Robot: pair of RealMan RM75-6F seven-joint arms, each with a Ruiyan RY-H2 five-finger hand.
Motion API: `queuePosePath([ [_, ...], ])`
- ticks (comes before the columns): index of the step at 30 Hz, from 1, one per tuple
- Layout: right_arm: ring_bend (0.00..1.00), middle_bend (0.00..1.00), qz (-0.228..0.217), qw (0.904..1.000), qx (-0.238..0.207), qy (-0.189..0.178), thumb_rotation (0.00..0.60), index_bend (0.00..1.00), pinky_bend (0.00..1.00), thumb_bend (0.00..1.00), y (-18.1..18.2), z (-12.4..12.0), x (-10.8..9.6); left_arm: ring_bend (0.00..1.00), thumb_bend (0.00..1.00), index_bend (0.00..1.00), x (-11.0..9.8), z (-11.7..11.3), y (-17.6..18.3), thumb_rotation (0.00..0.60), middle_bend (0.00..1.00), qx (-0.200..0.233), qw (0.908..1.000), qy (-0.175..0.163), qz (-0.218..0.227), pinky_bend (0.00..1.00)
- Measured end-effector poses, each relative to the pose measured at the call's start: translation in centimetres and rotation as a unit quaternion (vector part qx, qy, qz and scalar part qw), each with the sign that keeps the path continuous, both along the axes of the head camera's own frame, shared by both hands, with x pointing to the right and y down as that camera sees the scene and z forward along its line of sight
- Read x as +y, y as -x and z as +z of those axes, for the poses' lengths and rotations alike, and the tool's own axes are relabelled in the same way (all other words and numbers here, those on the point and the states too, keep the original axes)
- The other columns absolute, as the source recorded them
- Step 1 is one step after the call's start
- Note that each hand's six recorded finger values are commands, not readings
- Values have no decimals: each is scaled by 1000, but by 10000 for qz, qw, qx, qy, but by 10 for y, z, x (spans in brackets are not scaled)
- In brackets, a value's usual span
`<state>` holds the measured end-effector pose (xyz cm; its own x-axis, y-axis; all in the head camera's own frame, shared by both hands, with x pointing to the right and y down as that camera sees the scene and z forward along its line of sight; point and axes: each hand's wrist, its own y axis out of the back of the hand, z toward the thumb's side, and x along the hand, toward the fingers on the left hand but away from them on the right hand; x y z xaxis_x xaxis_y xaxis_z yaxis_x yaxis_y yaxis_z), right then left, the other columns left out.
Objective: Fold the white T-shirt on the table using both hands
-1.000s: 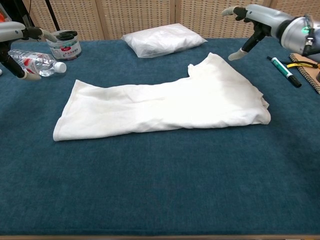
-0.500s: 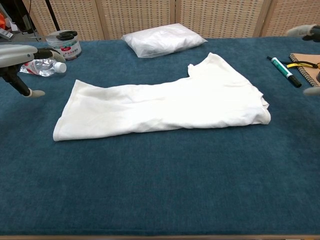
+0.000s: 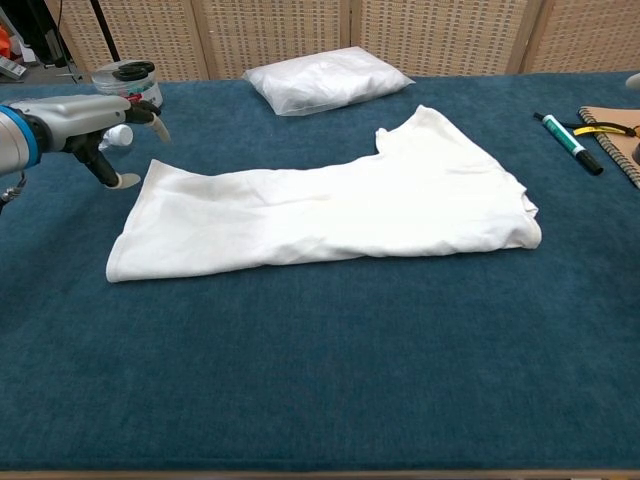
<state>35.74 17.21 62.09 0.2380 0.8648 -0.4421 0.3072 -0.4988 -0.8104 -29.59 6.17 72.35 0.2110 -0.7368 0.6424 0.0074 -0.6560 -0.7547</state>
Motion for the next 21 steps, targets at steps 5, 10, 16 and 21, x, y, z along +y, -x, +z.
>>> queuePosePath([
  [5, 0, 0, -9, 10000, 40, -57, 600, 0, 0, 0, -4, -1, -2, 0, 370, 269, 2, 15, -9, 600, 0, -157, 9997, 75, -187, 0],
  [10, 0, 0, -5, 10000, 26, -42, 600, 0, 0, 0, -6, 0, -4, 0, 370, 288, -2, 25, -18, 600, 0, -251, 9992, 79, -284, 0],
  [16, 0, 0, -2, 10000, 29, -87, 600, 0, 0, 0, -7, 0, -5, 0, 372, 323, -1, 36, -21, 600, 0, -374, 9982, 135, -447, 0],
  [21, 0, 0, -11, 9999, -1, -103, 600, 0, 0, 0, -6, 0, -6, 0, 373, 342, 2, 37, -17, 600, 0, -344, 9974, 174, -600, 0],
])
